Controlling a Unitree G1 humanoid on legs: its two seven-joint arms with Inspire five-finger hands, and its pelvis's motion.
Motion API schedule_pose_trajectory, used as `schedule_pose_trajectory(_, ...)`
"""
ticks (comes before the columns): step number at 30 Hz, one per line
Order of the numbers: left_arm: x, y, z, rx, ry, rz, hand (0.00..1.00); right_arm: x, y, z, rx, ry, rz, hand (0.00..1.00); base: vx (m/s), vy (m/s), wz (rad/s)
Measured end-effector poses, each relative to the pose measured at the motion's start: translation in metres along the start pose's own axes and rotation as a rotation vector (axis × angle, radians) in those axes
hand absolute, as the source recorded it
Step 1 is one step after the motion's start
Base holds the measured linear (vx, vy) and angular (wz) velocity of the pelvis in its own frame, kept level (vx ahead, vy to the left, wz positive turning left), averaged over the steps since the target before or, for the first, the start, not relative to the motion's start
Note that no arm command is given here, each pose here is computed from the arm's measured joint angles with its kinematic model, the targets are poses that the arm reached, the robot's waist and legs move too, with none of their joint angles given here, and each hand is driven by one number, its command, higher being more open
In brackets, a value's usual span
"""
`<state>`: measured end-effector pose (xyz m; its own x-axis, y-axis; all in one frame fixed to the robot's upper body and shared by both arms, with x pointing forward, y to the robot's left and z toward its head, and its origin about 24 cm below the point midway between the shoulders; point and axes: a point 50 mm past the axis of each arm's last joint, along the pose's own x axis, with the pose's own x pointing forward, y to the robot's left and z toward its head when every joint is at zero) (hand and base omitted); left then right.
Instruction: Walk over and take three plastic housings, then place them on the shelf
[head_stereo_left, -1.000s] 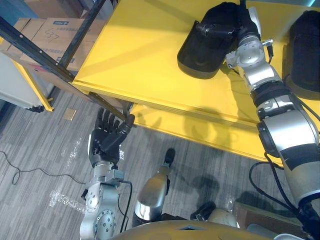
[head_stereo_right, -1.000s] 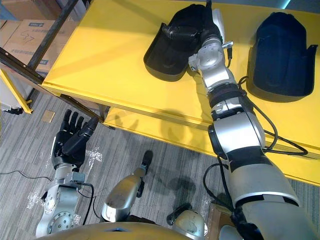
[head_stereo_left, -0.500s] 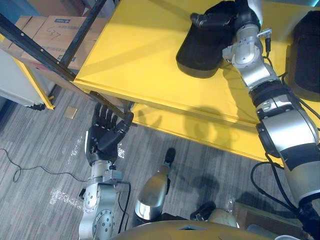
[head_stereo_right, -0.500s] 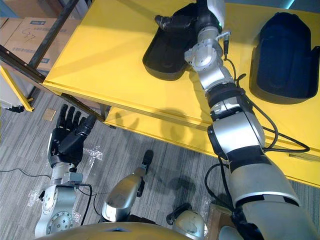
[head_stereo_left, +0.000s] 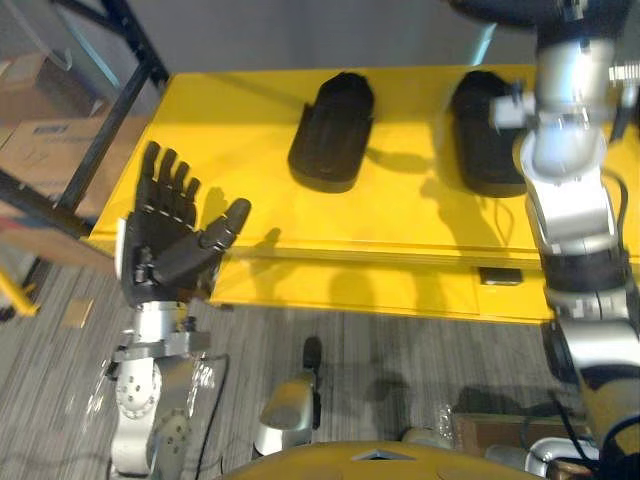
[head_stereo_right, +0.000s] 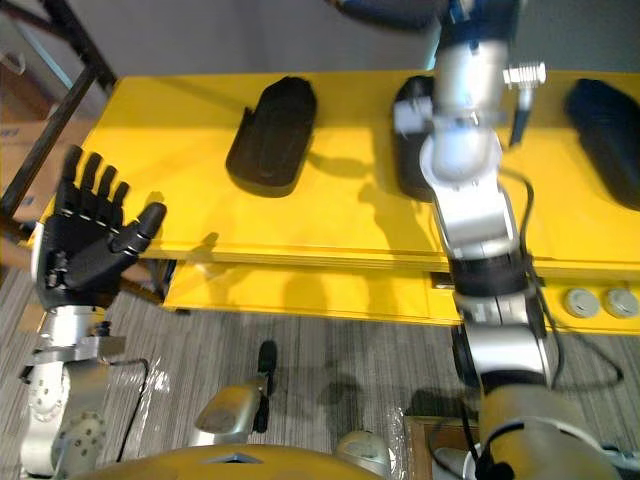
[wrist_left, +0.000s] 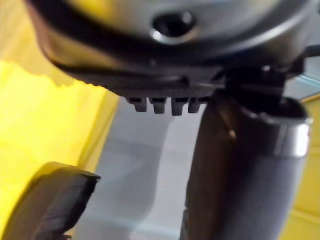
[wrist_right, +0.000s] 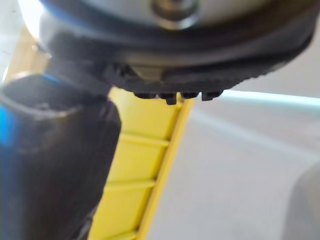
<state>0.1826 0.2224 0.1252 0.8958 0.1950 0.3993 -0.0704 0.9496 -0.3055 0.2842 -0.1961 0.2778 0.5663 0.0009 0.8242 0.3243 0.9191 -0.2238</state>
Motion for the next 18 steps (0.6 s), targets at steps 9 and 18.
schedule_pose_trajectory(9, 0.001, 0.046, -0.003, 0.166, 0.089, 0.231, 1.0, -0.159, -0.049, -0.05, -0.098, 0.574, -0.188, 1.0, -0.04, -0.015, -0.4)
schedule_pose_trajectory(18, -0.015, 0.079, -0.038, 0.214, 0.315, 0.366, 1.0, -0.192, -0.062, -0.05, -0.136, 0.685, -0.292, 1.0, -0.04, -0.013, -0.19)
